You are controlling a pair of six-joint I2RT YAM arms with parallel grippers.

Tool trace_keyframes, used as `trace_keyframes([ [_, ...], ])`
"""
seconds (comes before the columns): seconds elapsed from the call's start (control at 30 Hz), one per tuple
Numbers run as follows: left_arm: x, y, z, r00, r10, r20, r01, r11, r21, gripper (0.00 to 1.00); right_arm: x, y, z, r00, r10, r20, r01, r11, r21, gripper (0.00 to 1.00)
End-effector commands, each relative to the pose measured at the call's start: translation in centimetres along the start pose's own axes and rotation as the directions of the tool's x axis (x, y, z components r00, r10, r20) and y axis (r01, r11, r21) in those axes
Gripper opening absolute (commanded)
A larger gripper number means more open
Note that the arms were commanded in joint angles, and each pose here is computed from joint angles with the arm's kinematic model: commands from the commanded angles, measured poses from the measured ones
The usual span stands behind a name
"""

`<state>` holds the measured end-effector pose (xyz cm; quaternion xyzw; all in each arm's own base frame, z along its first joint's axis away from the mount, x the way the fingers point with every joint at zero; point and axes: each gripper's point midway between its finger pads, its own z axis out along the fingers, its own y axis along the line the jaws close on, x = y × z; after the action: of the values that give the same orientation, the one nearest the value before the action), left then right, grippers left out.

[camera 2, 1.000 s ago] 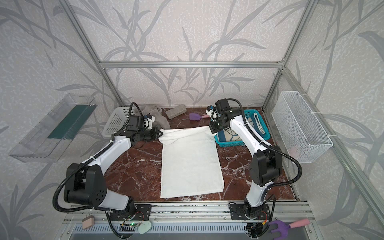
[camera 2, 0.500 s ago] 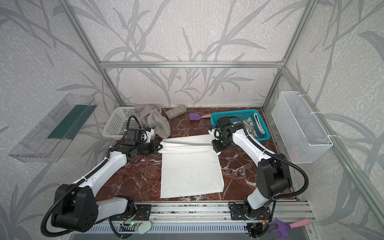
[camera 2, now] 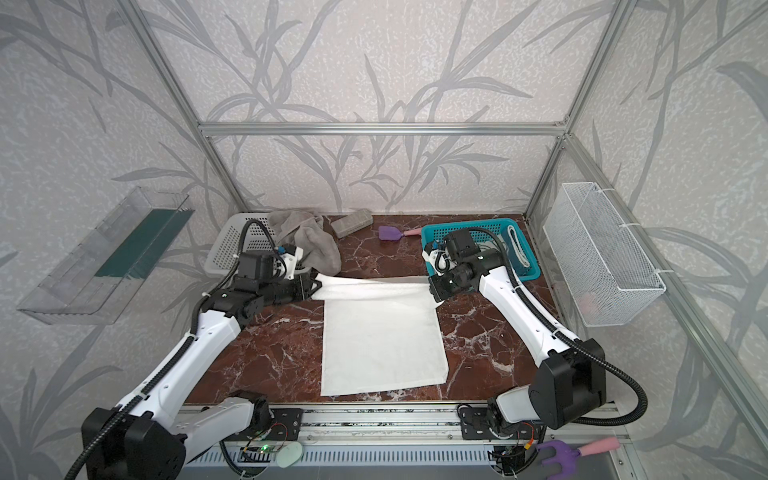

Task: Fold and stack the towels

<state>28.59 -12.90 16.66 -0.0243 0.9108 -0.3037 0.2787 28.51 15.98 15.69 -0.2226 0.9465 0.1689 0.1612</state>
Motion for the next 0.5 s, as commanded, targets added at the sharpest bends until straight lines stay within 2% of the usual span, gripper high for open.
trace_keyframes([
  [0.0, 4.4, 3.6, 1.7, 0.992, -0.111, -0.054, 0.104, 0.988, -0.112, 0.0, 5.1, -1.9, 1.9, 0.976, 0.098, -0.193, -0.084, 0.993, 0.079, 0.0],
  [0.1, 8.2, 5.1, 3.3, 0.978, -0.167, -0.122, 0.15, 0.979, -0.141, 0.0, 6.7, -2.4, 3.3, 0.958, 0.101, -0.27, -0.075, 0.992, 0.104, 0.0],
  [0.2, 10.6, 6.3, 4.6, 0.963, -0.214, -0.166, 0.187, 0.969, -0.161, 0.0, 7.1, -1.8, 4.7, 0.948, 0.08, -0.309, -0.053, 0.994, 0.095, 0.0],
  [0.47, 11.7, 8.5, 8.0, 0.93, -0.275, -0.242, 0.22, 0.947, -0.233, 0.0, 7.6, 0.1, 10.4, 0.918, 0.047, -0.395, -0.034, 0.999, 0.04, 0.0],
])
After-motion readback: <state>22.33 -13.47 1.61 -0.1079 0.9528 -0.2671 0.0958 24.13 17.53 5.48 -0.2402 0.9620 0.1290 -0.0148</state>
